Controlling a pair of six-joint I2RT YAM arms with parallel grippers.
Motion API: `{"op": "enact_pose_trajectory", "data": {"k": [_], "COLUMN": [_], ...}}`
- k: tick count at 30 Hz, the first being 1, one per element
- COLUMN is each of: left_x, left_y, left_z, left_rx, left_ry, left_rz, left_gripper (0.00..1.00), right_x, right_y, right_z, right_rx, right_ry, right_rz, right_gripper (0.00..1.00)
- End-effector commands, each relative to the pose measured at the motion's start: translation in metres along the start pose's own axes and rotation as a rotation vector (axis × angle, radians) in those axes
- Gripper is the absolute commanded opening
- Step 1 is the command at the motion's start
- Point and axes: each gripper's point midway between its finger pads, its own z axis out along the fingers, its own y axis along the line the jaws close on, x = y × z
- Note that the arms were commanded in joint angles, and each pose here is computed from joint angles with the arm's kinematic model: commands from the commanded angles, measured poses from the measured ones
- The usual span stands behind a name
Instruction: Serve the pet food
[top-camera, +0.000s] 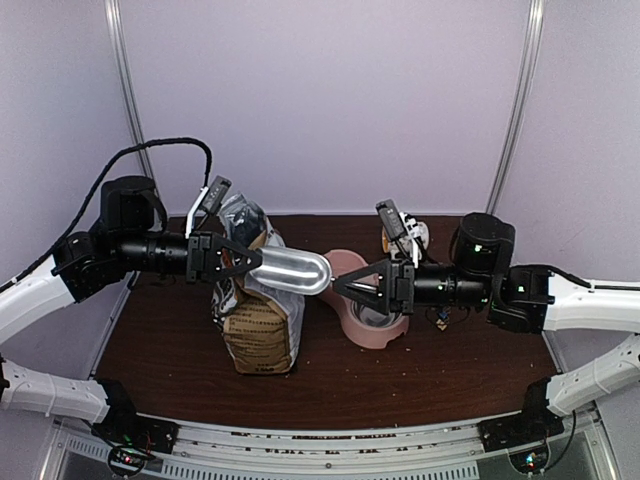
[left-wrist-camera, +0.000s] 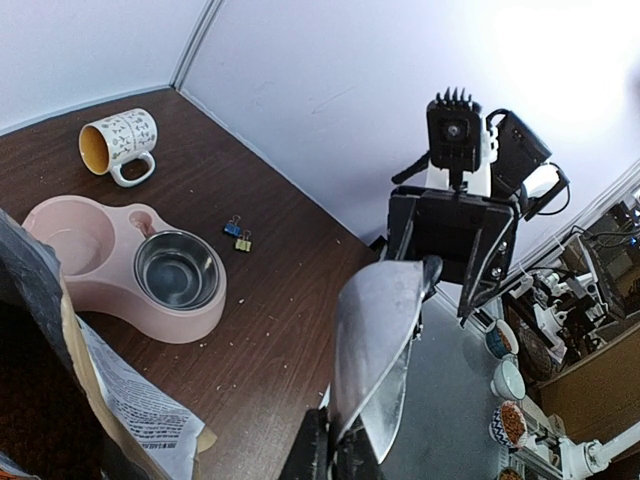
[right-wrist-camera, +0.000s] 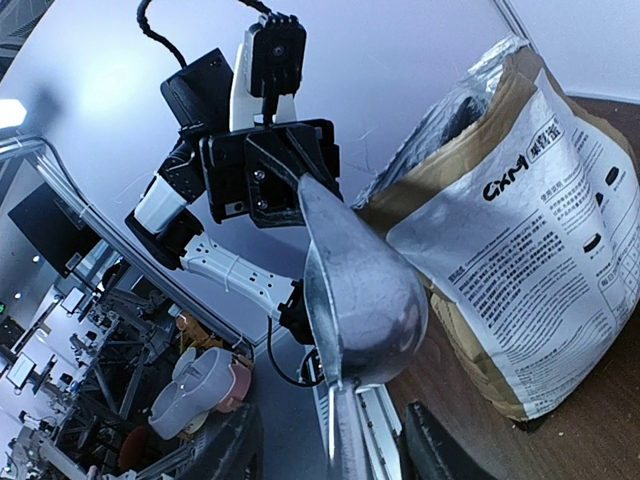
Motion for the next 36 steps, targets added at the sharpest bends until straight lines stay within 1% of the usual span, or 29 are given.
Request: {"op": "enact_pose_trajectory", "data": {"k": [1, 10, 22, 24, 26, 33, 34, 35, 36], "left_x": [-0.009, -0.009, -0.010, -0.010, -0.010, -0.009, -0.010, -0.010, -0.011], "left_y": [-0.008, -0.008, -0.007, -0.007, -0.007, 0.001, 0.003, 0.004, 0.006], "left_z": [-0.004, -0.003, -0.005, -0.005, -0.005, -0.007, -0.008, -0.009, -0.010], "left_rx": [0.019, 0.017, 0.006, 0.006, 0.003, -0.046, -0.061, -0.075, -0.089], "left_ry": [-0.038, -0.034, -0.043, -0.044, -0.043, -0.040, -0.042, -0.041, -0.040], "left_rz": [0.036, 0.040, 0.048, 0.049, 0.052, 0.055, 0.058, 0.058, 0.063], "left_gripper": [0.00, 0.00, 0.00, 0.00, 0.00, 0.00, 0.04, 0.13, 0.19], "right_x": [-0.013, -0.015, -0.011, -0.011, -0.011, -0.015, -0.015, -0.017, -0.018], "right_y": [0.008, 0.005, 0.001, 0.000, 0.000, -0.002, -0.003, -0.004, -0.004], "right_z": [0.001, 0.005, 0.008, 0.008, 0.008, 0.005, 0.004, 0.002, 0.000], "right_rx": [-0.001, 0.010, 0.024, 0.030, 0.031, 0.056, 0.063, 0.072, 0.083], "right_ry": [-0.039, -0.037, -0.023, -0.021, -0.023, -0.040, -0.043, -0.050, -0.057], "right_rz": [-0.015, -0.003, 0.002, 0.003, 0.002, -0.016, -0.021, -0.027, -0.033], "right_gripper": [0.43, 0.25, 0.13, 0.08, 0.00, 0.00, 0.00, 0.00, 0.00]}}
